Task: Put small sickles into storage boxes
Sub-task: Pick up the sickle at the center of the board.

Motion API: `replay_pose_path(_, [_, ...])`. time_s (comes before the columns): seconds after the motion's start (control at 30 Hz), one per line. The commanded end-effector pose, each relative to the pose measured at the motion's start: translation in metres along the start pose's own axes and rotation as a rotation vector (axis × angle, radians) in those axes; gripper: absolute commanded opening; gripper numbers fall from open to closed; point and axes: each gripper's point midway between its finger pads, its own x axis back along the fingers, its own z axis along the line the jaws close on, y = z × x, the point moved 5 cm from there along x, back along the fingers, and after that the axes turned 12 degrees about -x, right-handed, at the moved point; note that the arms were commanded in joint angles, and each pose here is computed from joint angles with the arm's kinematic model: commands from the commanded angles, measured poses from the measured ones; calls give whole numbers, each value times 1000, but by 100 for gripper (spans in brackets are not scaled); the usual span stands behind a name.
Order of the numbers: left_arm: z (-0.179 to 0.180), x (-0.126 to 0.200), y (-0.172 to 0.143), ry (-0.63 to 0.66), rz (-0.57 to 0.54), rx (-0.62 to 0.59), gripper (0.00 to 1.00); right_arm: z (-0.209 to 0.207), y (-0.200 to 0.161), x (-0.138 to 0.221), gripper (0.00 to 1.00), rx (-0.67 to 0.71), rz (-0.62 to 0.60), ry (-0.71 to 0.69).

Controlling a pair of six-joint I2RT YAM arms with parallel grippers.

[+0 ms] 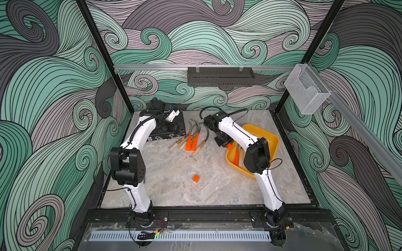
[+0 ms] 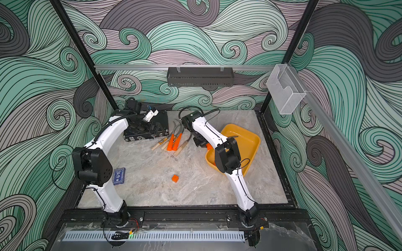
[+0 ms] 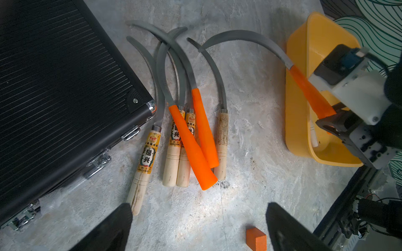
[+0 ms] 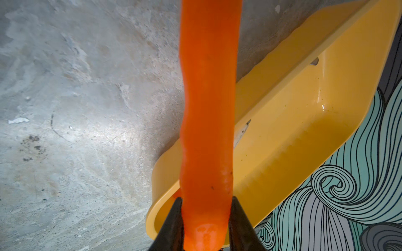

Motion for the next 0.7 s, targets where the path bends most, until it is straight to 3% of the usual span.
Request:
replay_pose_path(0.0, [3, 7, 11, -8, -36, -3, 96, -31, -35, 17, 0, 65, 111, -97])
replay_pose_path(0.3, [3, 11, 15, -1, -43, -12, 96, -30, -37, 23, 0, 42, 110, -46])
replay_pose_path(0.67, [6, 21, 21, 41, -38, -80, 96, -49, -55, 46, 0, -119, 165, 196])
